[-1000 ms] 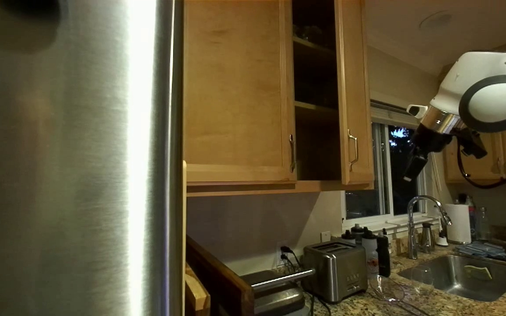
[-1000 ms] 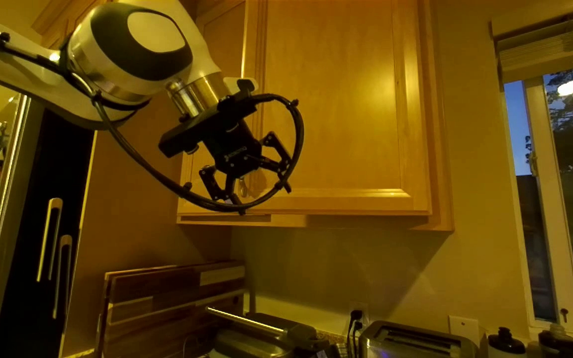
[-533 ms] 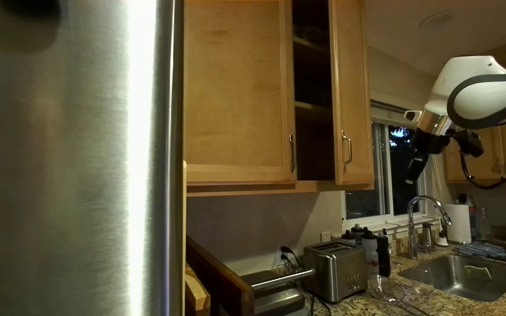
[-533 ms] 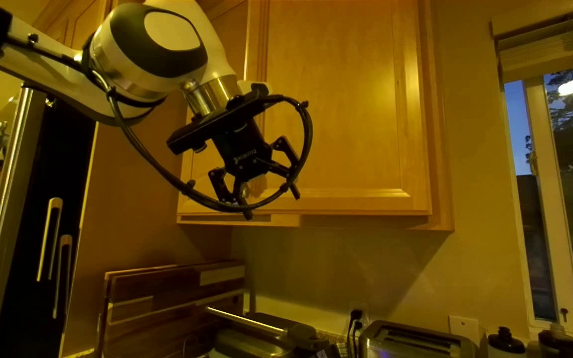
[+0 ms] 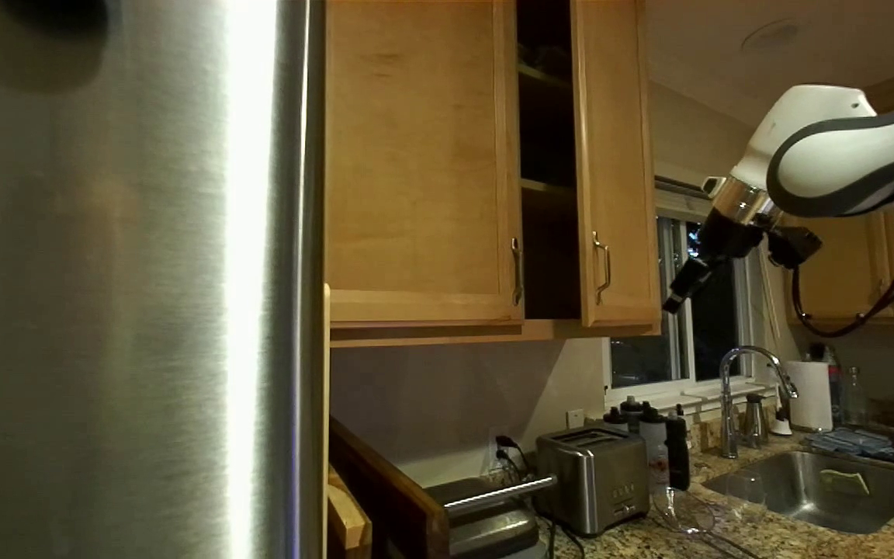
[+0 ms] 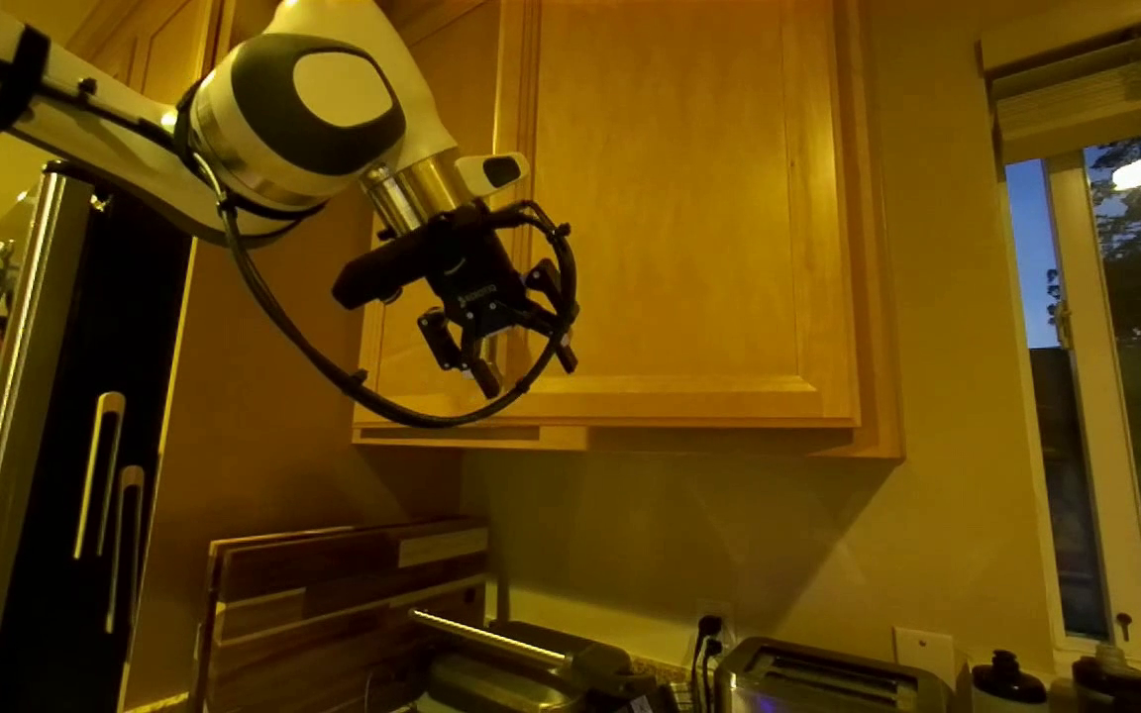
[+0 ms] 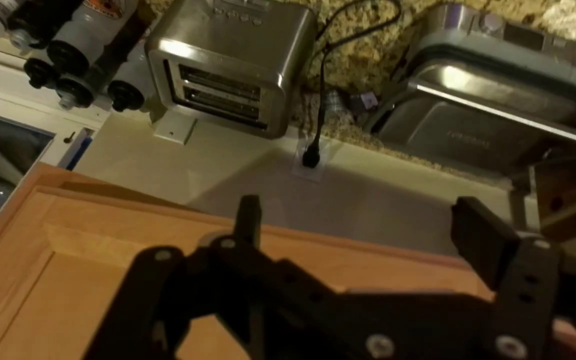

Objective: Remove the fridge magnet from the bottom shelf of the open overhead cabinet, put the magnet on the left side of the fridge, and then close the cabinet door

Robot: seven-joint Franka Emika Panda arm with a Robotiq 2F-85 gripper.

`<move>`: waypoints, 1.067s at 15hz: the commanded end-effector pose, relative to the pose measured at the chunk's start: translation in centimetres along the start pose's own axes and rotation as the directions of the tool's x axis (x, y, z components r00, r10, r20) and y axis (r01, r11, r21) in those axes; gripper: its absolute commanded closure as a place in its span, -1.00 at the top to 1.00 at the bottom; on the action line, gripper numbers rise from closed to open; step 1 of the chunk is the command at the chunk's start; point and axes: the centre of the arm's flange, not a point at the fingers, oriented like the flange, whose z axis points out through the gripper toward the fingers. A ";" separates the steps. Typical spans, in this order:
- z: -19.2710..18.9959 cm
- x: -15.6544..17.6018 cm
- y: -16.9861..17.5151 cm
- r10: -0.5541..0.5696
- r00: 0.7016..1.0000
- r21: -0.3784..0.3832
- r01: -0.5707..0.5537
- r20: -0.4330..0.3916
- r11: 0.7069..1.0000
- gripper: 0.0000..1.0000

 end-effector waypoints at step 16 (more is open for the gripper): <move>6.6 17.0 -0.7 0.302 0.921 -0.062 -0.327 -0.247 0.943 -0.90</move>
